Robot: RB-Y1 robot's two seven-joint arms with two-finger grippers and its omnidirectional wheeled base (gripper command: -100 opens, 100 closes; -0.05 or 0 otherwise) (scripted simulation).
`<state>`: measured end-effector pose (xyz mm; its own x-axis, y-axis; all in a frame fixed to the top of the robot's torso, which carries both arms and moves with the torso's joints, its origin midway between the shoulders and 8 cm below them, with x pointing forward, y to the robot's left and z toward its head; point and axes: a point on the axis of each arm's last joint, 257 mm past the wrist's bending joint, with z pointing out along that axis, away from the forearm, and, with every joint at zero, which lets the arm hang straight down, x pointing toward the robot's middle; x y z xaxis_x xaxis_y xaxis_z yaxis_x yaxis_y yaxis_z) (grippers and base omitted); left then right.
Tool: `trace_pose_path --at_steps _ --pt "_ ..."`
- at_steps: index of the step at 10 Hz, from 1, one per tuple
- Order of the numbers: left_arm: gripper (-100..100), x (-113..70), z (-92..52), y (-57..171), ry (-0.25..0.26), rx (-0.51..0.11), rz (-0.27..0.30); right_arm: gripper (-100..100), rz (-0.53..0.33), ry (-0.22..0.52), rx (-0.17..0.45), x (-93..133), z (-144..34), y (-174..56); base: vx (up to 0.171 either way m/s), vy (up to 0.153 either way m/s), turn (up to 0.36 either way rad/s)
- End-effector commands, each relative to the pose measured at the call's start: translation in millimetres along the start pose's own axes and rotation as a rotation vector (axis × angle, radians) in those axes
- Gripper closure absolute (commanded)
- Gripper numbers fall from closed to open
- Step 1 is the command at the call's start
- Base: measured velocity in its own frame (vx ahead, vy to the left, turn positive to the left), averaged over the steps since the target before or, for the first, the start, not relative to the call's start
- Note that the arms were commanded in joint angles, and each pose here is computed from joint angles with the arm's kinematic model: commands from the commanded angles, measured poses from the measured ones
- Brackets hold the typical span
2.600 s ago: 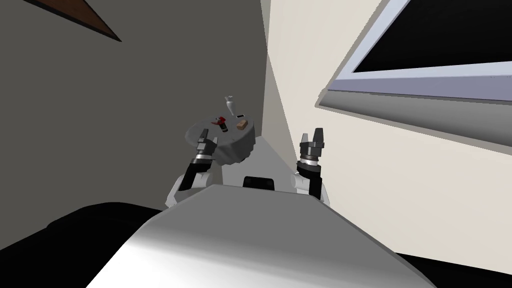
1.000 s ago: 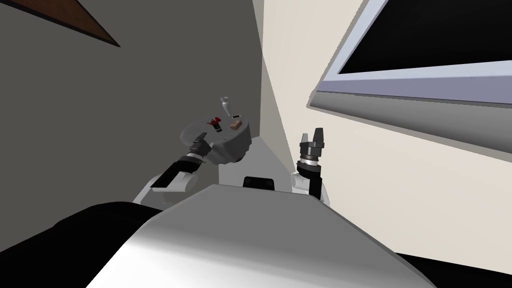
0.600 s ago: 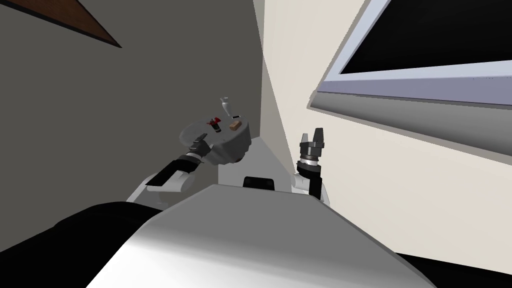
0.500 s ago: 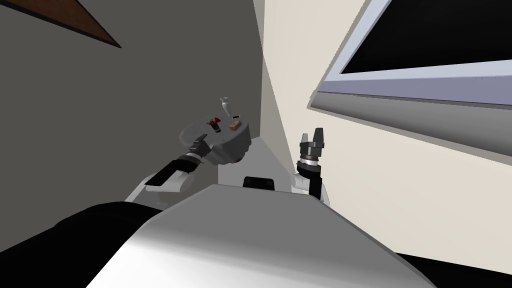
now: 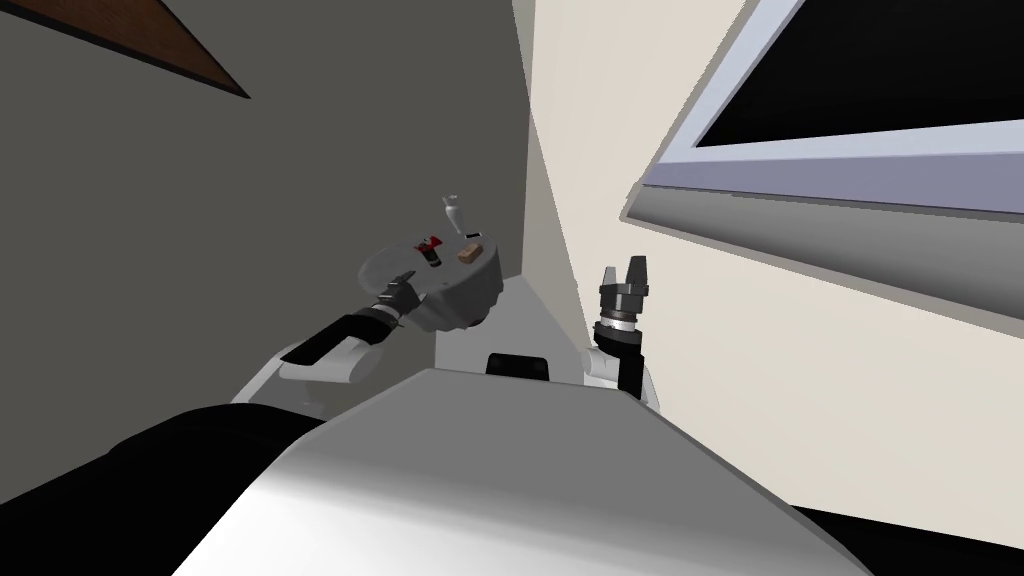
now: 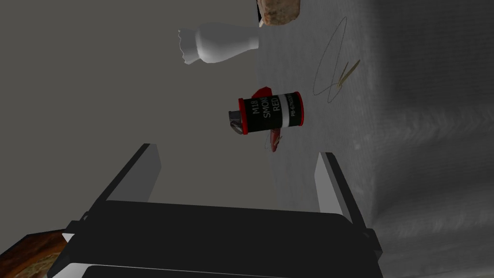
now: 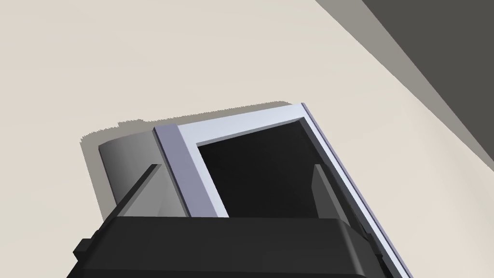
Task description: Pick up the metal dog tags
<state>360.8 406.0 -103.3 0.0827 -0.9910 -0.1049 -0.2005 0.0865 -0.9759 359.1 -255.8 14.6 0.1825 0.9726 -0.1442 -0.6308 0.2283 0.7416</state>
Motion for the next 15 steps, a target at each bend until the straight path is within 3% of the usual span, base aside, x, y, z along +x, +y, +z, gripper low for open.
trace_pose_path --at_steps 1,15 --pt "-100 -2.5 -0.3 7.2 -0.005 -0.038 -0.007 0 0.000 0.000 0.000 0.0 0.0 0.0 0.076 -0.041 0.047" --pt "-100 -20.2 -10.4 57.9 -0.044 -0.349 -0.090 0 0.000 0.000 0.000 0.0 0.0 0.0 0.093 -0.033 0.073"
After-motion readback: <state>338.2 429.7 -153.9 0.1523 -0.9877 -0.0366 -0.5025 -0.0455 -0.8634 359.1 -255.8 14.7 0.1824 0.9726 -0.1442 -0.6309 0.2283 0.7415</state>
